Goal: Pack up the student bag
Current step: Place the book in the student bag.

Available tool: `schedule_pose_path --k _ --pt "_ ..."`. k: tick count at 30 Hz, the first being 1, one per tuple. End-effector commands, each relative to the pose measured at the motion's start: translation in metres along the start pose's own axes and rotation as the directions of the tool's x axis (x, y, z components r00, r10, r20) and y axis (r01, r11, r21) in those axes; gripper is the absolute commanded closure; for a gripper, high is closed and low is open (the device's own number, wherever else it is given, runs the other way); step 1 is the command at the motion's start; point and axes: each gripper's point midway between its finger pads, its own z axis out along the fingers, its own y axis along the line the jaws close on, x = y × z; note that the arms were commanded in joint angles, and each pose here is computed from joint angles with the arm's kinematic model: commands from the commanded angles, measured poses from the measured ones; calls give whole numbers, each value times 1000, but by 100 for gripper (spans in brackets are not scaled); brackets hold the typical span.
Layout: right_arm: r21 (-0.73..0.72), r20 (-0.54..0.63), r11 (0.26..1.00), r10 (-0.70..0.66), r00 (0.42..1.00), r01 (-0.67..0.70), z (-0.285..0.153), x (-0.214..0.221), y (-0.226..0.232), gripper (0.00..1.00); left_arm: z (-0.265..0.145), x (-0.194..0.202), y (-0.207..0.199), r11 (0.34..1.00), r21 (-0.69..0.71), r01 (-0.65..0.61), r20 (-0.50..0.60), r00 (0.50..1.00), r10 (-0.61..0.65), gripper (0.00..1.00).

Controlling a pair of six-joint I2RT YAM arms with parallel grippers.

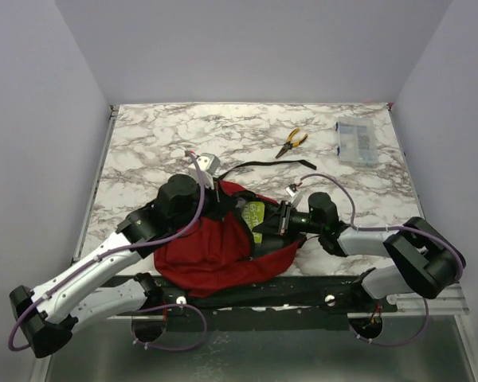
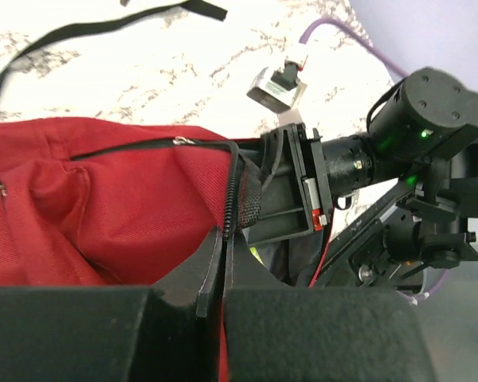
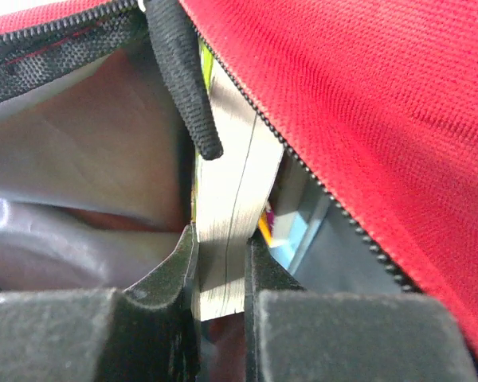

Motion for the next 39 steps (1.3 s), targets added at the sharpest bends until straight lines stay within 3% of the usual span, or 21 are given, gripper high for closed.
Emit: schedule_pose_path --k 1,6,10,14,23,28,35,39 --pt "-287 -9 956 -59 998 54 -5 4 63 99 -21 -26 -7 993 102 -60 104 993 49 100" --pt "-289 -55 957 -56 997 38 22 13 68 99 -16 -34 -16 991 130 -39 103 994 26 100" --pt "-235 -40 971 -63 997 52 51 -1 50 98 7 -25 -24 987 158 28 21 999 -32 100" --pt "-159 -29 987 -4 1000 -1 41 -10 18 64 24 -11 -16 987 117 114 -36 993 -111 100" --pt "187 31 974 -132 991 124 -10 -17 -14 37 47 29 7 978 3 207 -158 966 -204 100" --pt "276 72 939 -232 970 204 -33 -27 -8 29 49 35 7 977 16 212 -172 963 -206 100" --pt "249 36 949 -209 977 193 -15 -27 -14 31 34 37 12 982 20 189 -146 972 -184 100" --pt "369 68 911 -227 972 187 -18 -39 -36 28 23 35 19 985 -8 173 -114 978 -173 100"
